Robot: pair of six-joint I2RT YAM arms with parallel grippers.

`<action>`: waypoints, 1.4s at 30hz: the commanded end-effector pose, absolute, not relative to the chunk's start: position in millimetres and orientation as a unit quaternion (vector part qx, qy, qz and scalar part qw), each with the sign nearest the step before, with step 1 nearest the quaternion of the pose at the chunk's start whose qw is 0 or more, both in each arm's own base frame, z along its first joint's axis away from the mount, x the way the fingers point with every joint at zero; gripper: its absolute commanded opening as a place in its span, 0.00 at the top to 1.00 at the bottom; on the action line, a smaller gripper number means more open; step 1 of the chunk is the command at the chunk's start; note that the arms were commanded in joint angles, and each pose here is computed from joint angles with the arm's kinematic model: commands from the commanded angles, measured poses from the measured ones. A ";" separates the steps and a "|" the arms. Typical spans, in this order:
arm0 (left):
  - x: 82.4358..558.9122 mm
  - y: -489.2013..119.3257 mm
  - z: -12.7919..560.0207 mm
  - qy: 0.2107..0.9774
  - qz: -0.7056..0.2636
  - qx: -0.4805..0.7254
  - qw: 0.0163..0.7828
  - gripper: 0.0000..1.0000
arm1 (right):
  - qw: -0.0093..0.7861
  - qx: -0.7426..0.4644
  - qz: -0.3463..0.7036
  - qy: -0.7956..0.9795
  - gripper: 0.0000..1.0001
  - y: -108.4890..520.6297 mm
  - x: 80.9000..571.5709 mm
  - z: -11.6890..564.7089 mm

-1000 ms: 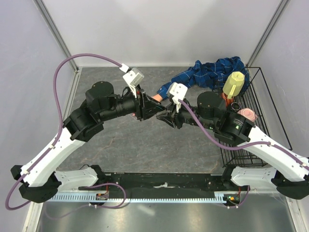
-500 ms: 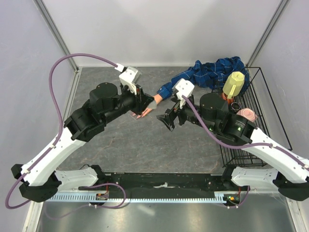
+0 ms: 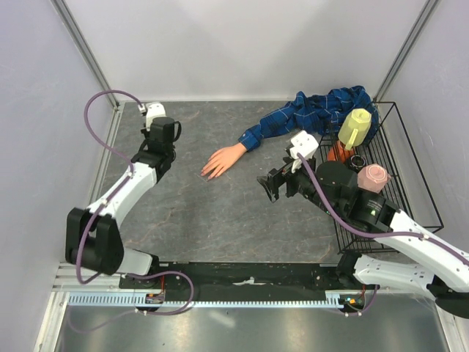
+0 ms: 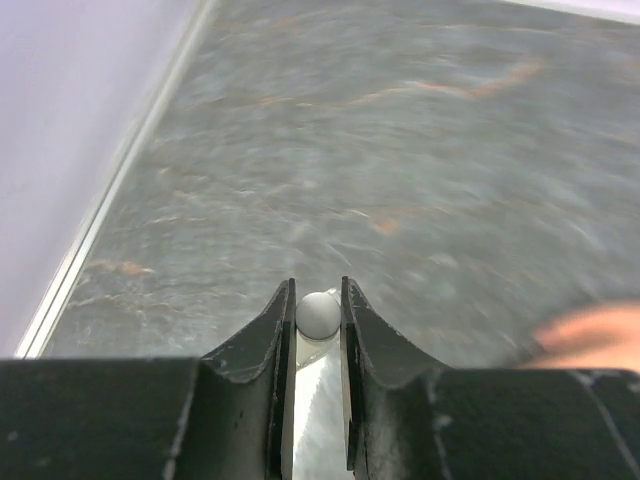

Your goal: Paint the nails

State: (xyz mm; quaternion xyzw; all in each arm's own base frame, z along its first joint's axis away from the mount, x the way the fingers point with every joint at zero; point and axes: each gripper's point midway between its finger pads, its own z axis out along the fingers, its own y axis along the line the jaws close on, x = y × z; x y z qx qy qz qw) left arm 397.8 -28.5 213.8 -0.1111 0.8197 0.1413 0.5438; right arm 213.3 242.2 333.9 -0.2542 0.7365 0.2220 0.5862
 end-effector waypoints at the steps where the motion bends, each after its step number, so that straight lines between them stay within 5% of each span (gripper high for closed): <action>1: 436.0 18.6 241.4 0.724 0.129 -0.257 0.627 0.98 | 0.611 -0.218 0.243 0.721 0.02 231.8 210.9 352.8; 15: 476.3 87.8 123.8 0.739 0.158 -0.378 0.534 0.98 | 0.617 -0.210 0.251 0.716 0.02 219.9 202.6 355.3; 35: 478.0 93.5 75.8 0.769 0.176 -0.382 0.482 0.98 | 0.612 -0.207 0.264 0.716 0.02 226.5 202.5 352.3; 38: 478.8 92.8 77.0 0.771 0.175 -0.377 0.482 0.86 | 0.612 -0.207 0.264 0.716 0.02 226.7 202.5 351.6; 42: 476.2 93.7 83.3 0.772 0.179 -0.376 0.480 0.52 | 0.611 -0.208 0.270 0.714 0.02 228.4 200.8 354.7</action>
